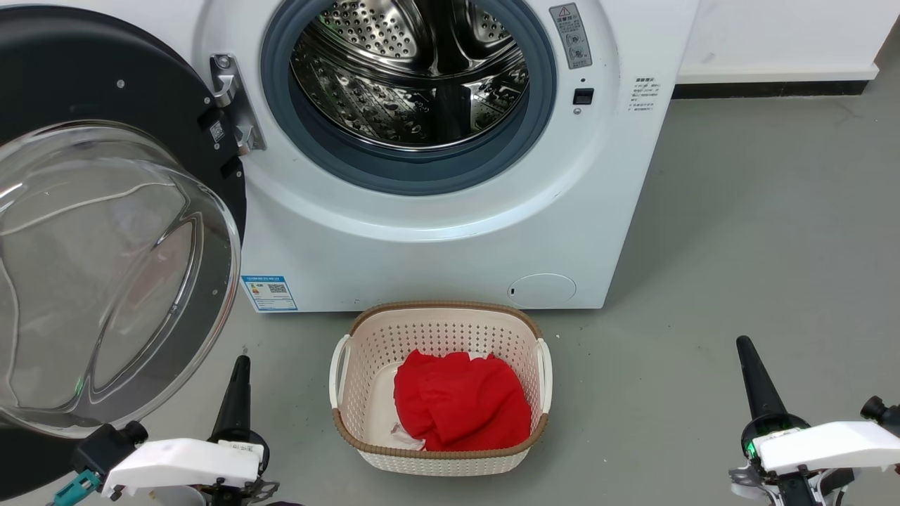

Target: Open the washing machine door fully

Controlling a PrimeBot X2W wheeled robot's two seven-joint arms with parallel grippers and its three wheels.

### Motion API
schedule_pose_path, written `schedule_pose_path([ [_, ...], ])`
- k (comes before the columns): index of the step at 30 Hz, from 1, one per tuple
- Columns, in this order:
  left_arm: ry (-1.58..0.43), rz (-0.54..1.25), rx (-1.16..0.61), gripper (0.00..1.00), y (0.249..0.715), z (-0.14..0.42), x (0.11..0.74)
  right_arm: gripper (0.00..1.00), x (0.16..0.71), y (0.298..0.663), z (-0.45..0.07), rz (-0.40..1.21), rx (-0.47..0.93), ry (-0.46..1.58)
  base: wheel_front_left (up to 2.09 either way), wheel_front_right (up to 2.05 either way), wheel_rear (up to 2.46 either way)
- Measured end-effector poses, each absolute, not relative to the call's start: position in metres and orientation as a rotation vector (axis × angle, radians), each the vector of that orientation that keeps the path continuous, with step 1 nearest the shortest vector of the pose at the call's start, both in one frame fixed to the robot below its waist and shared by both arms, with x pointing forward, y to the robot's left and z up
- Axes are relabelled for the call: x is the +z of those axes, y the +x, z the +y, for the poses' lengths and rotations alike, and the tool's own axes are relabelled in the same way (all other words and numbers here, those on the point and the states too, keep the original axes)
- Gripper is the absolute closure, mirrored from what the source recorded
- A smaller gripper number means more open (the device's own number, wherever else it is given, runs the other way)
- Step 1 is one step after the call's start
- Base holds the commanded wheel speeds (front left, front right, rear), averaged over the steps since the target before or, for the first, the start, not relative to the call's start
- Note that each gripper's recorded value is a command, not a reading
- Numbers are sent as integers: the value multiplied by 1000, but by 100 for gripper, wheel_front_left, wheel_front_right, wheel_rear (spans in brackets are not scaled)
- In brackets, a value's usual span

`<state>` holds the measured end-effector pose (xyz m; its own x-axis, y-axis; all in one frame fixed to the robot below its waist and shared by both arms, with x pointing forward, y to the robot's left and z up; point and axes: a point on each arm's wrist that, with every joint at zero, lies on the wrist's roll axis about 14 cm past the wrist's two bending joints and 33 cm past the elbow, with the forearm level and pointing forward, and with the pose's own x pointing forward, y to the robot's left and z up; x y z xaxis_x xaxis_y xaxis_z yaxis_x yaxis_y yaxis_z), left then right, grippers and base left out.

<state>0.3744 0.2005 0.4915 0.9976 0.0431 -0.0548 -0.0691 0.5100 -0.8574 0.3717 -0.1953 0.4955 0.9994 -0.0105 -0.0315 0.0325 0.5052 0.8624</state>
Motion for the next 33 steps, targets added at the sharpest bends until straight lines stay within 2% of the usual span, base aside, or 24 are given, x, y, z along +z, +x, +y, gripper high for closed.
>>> schedule_pose_path([
  [33,-1354,27,44,100,382,200,496,100,498,380,-198,24,-27,1354,0,0,0],
])
